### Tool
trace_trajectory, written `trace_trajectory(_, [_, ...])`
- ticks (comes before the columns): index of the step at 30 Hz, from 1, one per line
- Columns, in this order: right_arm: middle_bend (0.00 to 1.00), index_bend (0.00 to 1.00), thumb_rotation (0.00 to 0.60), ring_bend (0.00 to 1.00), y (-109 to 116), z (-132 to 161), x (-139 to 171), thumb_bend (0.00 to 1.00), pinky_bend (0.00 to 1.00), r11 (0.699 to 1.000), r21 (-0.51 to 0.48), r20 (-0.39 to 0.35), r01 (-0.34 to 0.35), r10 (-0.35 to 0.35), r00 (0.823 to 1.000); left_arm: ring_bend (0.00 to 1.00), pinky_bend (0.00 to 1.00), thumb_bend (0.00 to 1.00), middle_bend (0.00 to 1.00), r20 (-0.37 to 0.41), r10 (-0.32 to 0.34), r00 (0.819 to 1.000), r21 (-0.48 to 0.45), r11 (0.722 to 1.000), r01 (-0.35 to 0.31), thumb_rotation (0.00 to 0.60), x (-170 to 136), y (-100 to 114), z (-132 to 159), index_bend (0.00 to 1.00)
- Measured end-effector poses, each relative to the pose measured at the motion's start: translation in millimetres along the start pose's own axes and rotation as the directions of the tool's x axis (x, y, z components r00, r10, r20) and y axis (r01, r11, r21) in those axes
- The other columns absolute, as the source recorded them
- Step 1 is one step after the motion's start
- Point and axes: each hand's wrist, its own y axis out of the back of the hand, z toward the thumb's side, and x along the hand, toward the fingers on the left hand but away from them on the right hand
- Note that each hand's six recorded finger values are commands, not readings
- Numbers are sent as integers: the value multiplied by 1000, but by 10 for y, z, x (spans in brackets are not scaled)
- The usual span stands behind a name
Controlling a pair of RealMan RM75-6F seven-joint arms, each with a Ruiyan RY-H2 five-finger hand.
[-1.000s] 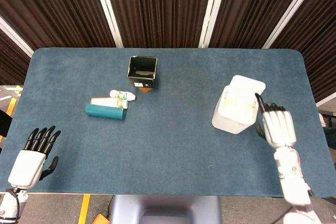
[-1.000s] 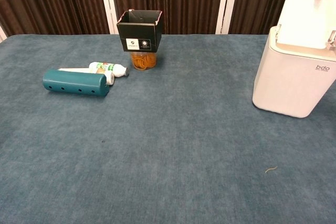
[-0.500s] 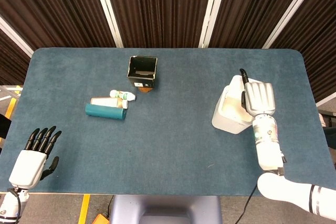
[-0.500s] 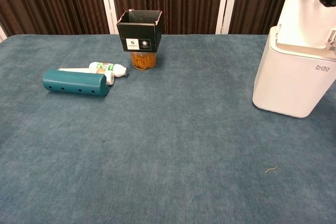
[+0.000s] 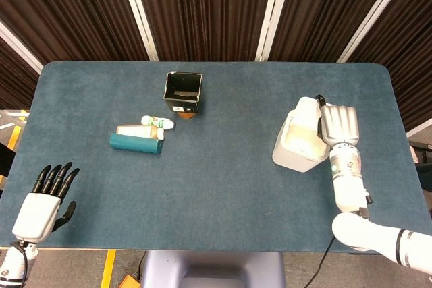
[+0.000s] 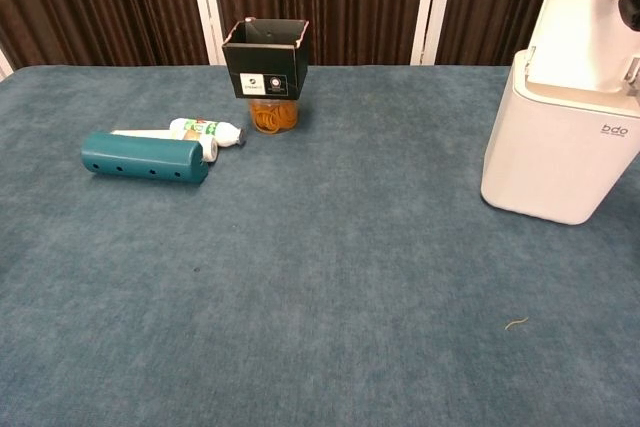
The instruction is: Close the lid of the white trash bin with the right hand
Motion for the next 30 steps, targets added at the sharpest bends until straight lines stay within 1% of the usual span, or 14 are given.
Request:
trace_trajectory(5, [1000, 322, 600, 1000, 2, -31, 107, 734, 1000, 1000, -8, -34, -22, 22, 999, 0, 0, 457, 0, 4, 0, 1000, -2, 1000, 0, 600, -2, 3, 8, 0])
trace_trajectory(11, [1000, 326, 600, 1000, -59, -76, 314, 734, 1000, 999, 23, -91, -41, 43, 995, 0, 0, 456, 0, 6, -1, 1000, 0, 1000, 1, 600, -7, -3, 15, 0])
trace_trajectory(17, [1000, 319, 600, 1000, -281, -126, 557, 734, 1000, 993, 93, -152, -78, 91, 984, 0, 0, 456, 0, 9, -5, 1000, 3, 1000, 5, 600, 0, -16, 29, 0])
trace_trajectory(20, [1000, 313, 600, 1000, -418, -153, 651, 734, 1000, 987, 133, -171, -89, 112, 979, 0, 0, 456, 0, 9, -4, 1000, 2, 1000, 4, 600, -3, -12, 28, 0])
trace_trajectory(21, [1000, 311, 600, 1000, -495, -165, 689, 734, 1000, 984, 148, -178, -97, 123, 976, 0, 0, 456, 0, 9, -3, 1000, 2, 1000, 3, 600, -5, -10, 27, 0])
trace_trajectory(27, [1000, 309, 600, 1000, -722, -206, 723, 734, 1000, 976, 182, -180, -122, 155, 971, 0, 0, 455, 0, 8, -3, 1000, 0, 1000, 3, 600, -5, -7, 20, 0])
trace_trajectory(30, [1000, 308, 600, 1000, -796, -210, 723, 734, 1000, 973, 188, -178, -135, 169, 969, 0, 0, 456, 0, 9, -3, 1000, 0, 1000, 3, 600, -10, -5, 20, 0])
